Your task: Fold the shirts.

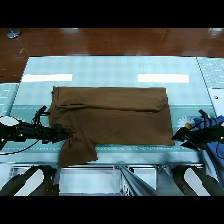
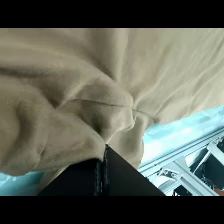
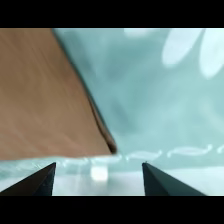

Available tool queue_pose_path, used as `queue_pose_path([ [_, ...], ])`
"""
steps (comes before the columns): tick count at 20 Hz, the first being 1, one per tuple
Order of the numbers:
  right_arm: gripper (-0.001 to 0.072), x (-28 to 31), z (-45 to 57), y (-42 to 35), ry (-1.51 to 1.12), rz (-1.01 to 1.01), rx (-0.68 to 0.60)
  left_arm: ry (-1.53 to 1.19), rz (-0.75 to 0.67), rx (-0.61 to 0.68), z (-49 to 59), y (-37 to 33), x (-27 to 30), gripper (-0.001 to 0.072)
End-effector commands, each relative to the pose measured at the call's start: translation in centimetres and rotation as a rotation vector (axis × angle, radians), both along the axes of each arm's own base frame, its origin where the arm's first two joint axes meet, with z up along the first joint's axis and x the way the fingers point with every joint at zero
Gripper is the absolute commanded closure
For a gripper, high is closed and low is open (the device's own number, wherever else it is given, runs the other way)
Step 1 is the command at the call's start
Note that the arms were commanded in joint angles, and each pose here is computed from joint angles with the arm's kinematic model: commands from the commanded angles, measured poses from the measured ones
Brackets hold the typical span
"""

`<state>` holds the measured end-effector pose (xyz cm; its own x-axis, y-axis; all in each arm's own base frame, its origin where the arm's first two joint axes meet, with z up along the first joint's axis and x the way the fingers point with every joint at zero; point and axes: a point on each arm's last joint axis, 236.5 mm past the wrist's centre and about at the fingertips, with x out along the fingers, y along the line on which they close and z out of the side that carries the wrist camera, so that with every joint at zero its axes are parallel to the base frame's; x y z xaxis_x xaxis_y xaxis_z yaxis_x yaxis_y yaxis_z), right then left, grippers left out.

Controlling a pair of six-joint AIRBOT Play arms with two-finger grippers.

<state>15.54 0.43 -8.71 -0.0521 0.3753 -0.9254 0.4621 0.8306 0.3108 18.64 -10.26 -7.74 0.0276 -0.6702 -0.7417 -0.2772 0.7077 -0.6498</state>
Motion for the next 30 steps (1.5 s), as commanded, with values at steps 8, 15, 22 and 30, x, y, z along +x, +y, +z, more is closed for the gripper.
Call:
queue_pose_path([
  [8, 0.0092, 3.1, -2.5, 3.7, -0.052, 0.044, 0.047, -0.035, 0.019, 0.009, -0.1, 0.2, 0.9, 0.0674],
  [15, 0.0689, 5.3, -0.3, 4.4, -0.131, 0.108, 0.095, -0.084, 0.012, 0.019, 1.3, 0.6, 2.6, 0.0674],
  [22, 0.0689, 14.2, 5.4, 2.7, -0.362, 0.067, 0.057, -0.331, 0.095, 0.114, 8.4, 4.2, 13.4, 0.0674],
  [30, 0.0689, 25.6, 6.6, 3.8, -0.490, -0.049, 0.260, -0.304, 0.078, 0.102, 6.8, 4.1, 23.9, 0.0674],
])
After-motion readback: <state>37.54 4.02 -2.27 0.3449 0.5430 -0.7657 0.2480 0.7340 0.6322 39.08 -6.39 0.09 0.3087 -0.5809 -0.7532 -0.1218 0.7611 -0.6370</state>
